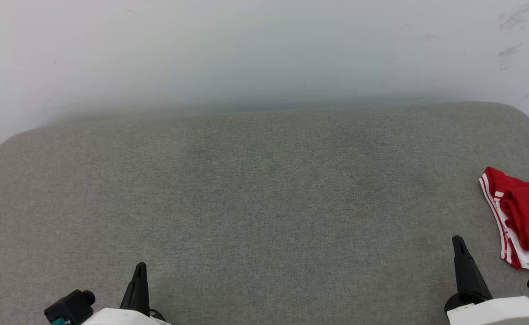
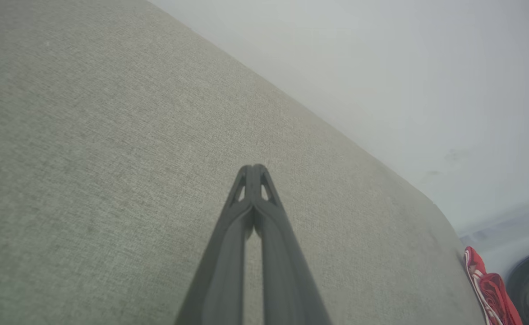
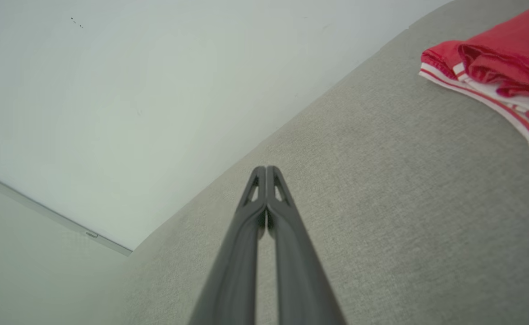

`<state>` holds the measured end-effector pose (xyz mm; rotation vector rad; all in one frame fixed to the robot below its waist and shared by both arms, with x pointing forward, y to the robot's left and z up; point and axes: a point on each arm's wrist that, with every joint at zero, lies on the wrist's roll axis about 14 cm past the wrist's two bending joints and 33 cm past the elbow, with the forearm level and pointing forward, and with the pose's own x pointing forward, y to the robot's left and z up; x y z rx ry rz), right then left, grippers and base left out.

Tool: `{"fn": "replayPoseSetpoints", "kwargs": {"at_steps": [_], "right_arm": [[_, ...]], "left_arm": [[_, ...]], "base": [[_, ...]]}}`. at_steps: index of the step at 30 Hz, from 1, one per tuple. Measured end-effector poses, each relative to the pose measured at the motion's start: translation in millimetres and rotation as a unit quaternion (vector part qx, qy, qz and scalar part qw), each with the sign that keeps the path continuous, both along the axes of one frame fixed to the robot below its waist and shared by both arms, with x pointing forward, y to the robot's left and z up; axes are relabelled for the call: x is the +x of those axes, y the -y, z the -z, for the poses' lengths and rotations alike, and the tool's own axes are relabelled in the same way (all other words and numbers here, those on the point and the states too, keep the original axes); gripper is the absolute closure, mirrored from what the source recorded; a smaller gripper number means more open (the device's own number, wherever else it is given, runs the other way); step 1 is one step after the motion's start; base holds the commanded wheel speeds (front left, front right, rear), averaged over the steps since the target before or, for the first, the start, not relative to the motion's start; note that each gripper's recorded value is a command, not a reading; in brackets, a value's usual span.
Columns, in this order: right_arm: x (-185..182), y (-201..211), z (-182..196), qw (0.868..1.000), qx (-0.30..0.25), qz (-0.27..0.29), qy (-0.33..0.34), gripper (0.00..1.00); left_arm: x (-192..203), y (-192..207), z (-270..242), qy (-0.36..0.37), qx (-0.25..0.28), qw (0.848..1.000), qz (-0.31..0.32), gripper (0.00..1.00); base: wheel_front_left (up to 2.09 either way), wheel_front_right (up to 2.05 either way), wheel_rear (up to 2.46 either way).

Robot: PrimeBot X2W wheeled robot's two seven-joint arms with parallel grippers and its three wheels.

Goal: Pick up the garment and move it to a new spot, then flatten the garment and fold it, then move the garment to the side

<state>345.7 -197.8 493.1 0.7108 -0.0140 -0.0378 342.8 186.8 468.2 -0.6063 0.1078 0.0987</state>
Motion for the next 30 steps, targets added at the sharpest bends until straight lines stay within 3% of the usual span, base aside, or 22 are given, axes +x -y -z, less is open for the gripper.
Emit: {"fn": "replayPoseSetpoints", "kwargs": {"at_steps": [30], "right_arm": [[18.4,3.1,-2.5,0.984,0.18,0.002,-0.004,1.0]], "left_arm": [[19.2,-3.8,-8.0,0.009,-0.202,0.979,-0.009,1.0]], "base": [[0.0,0.0,0.0]]}}
